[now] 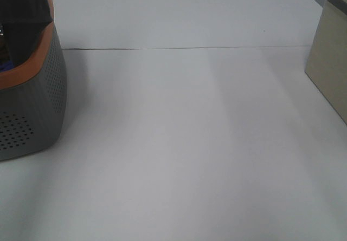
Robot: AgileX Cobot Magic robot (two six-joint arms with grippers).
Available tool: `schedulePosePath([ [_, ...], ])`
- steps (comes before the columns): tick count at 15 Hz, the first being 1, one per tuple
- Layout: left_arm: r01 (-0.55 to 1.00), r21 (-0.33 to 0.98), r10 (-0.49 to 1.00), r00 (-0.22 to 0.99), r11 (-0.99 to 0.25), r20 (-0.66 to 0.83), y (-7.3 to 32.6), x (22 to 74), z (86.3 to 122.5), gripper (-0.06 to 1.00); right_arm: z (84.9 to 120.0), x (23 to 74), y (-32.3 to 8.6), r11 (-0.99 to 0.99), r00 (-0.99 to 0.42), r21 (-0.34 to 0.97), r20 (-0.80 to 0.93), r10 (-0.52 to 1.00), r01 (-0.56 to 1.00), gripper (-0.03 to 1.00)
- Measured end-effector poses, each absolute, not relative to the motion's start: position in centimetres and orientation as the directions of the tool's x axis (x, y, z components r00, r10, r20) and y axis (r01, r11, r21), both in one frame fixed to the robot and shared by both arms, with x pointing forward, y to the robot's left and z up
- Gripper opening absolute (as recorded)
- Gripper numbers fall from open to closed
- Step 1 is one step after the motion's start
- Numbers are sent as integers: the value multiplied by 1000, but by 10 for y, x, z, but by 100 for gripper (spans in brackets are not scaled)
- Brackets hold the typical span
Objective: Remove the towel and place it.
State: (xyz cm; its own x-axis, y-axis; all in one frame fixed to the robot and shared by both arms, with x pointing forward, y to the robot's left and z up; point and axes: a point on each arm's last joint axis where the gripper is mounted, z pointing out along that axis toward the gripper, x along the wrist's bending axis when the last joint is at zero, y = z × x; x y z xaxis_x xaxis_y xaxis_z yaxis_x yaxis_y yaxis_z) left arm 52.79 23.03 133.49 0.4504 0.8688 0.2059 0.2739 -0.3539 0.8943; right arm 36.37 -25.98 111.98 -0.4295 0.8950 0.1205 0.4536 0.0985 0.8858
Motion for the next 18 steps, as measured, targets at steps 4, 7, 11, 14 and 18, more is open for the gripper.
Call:
schedulePosePath([
  [4,113,908,815,497,-403,300,163,562,1329,0,1124,393,-251,77,-506,890,183,843,450,94],
  [7,3,898,771,513,-440,377,106,582,1310,0,1116,410,-249,68,-526,878,220,822,473,94],
  [11,-70,902,743,543,-426,392,54,592,1287,0,1110,423,-249,52,-513,870,240,824,491,94],
  [14,-49,895,731,559,-443,392,40,605,1268,0,1107,427,-249,67,-519,868,230,824,491,94],
  [18,-44,894,729,561,-446,392,39,606,1265,0,1108,427,-249,49,-517,869,246,820,492,94],
])
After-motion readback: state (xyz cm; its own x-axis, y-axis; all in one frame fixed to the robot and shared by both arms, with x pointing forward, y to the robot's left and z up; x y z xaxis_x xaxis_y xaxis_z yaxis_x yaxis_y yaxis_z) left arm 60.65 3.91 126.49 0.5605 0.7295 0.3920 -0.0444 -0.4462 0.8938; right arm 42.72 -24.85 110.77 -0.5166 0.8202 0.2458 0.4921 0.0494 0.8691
